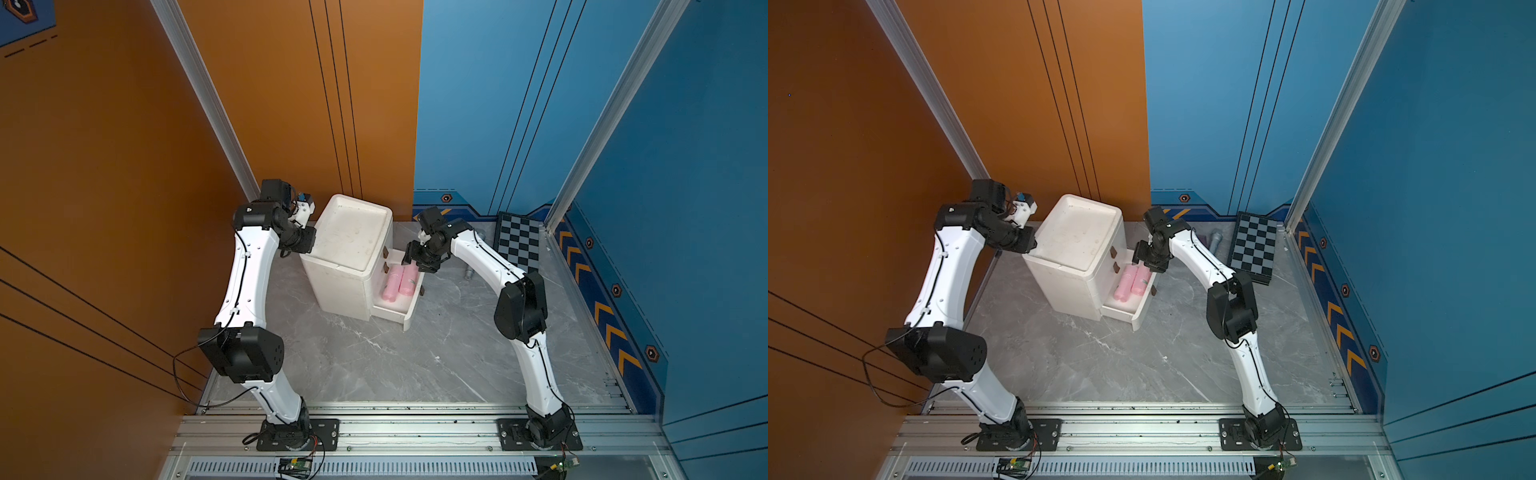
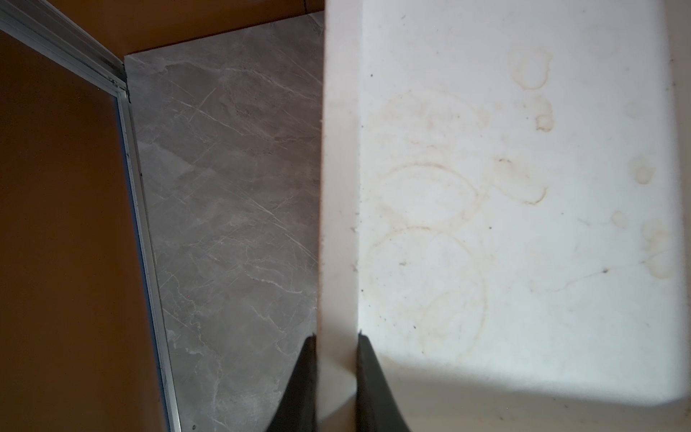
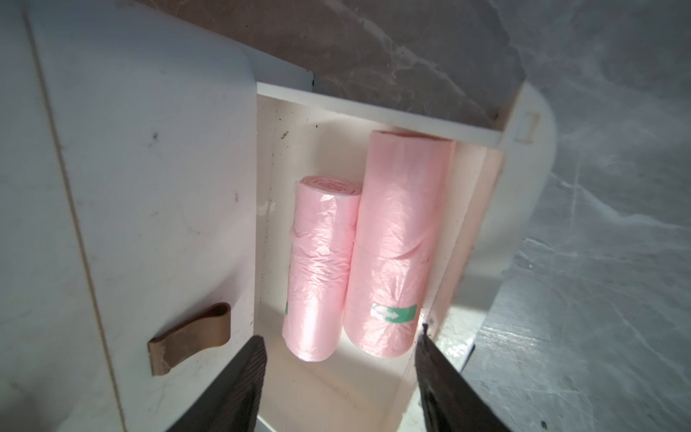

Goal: Sort the rolls of trash bags by color and place them into the drawer
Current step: Place the roll of trash bags in the drawer, then close the drawer of the storage box.

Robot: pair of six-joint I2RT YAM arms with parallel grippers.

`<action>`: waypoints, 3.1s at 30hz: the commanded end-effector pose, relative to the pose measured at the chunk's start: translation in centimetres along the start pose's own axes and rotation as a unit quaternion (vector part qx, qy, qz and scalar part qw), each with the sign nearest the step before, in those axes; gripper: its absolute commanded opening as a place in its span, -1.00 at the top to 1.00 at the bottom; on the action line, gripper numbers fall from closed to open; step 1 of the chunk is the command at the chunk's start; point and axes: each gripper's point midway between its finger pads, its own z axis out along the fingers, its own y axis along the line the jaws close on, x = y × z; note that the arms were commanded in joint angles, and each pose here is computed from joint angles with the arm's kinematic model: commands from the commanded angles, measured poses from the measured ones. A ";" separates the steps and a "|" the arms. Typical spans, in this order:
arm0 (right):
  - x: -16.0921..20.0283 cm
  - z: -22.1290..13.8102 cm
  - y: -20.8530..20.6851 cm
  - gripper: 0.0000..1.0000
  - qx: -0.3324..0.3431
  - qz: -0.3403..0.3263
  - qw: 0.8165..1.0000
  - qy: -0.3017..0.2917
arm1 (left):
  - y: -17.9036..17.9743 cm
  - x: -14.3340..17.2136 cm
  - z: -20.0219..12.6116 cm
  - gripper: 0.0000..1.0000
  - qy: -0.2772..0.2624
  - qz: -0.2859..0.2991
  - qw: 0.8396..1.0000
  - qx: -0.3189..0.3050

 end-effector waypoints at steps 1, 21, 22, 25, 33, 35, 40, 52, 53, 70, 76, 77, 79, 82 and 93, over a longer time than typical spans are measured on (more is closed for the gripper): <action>-1.7 -4.2 -0.8 -0.18 0.009 -0.001 0.999 -0.043 | -0.9 5.0 7.1 1.00 0.138 -0.015 0.990 0.024; 5.9 -0.9 -7.5 1.00 0.029 0.057 0.998 0.009 | -1.5 5.7 6.3 1.00 0.138 -0.011 0.990 0.022; 6.3 -0.4 -7.4 1.00 0.034 0.054 0.998 0.012 | -1.6 5.8 6.2 1.00 0.138 -0.011 0.990 0.022; 6.8 0.7 -7.1 1.00 0.036 0.050 0.998 0.019 | -1.8 5.8 6.1 1.00 0.138 -0.008 0.990 0.023; 6.4 2.3 -4.9 1.00 0.015 0.040 0.999 0.024 | -2.3 6.1 5.7 1.00 0.137 0.000 0.990 0.028; 6.7 3.6 -4.6 1.00 0.016 0.042 0.998 0.034 | -2.5 6.4 5.8 1.00 0.141 0.003 0.990 0.030; 6.6 4.5 -1.8 1.00 -0.005 0.032 0.999 0.028 | -2.8 7.2 5.9 1.00 0.150 0.009 0.988 0.031; 5.2 5.1 5.2 1.00 -0.065 0.018 0.998 0.003 | -3.4 6.5 5.7 1.00 0.142 0.021 0.989 0.032; 5.3 5.3 5.6 1.00 -0.069 0.018 0.997 0.004 | -3.5 6.5 5.8 1.00 0.143 0.022 0.989 0.033; 4.6 5.3 7.2 1.00 -0.105 0.042 0.994 -0.006 | -4.0 6.8 6.3 1.00 0.151 0.029 0.988 0.032; 6.3 5.2 2.6 1.00 -0.069 0.058 0.996 -0.003 | -4.1 6.8 6.3 1.00 0.152 0.030 0.987 0.031; 6.6 5.4 2.1 1.00 -0.068 0.063 0.996 -0.002 | -4.1 6.8 6.3 1.00 0.152 0.029 0.987 0.031; 7.2 5.9 1.3 0.99 -0.069 0.076 0.995 0.002 | -4.1 6.8 6.2 1.00 0.151 0.028 0.988 0.034; 7.8 6.7 0.9 0.99 -0.070 0.087 0.994 0.003 | -4.5 6.6 6.3 1.00 0.150 0.028 0.988 0.040; 8.2 9.3 5.8 0.99 -0.136 0.111 0.984 0.020 | -4.9 6.4 6.4 1.00 0.148 0.035 0.988 0.040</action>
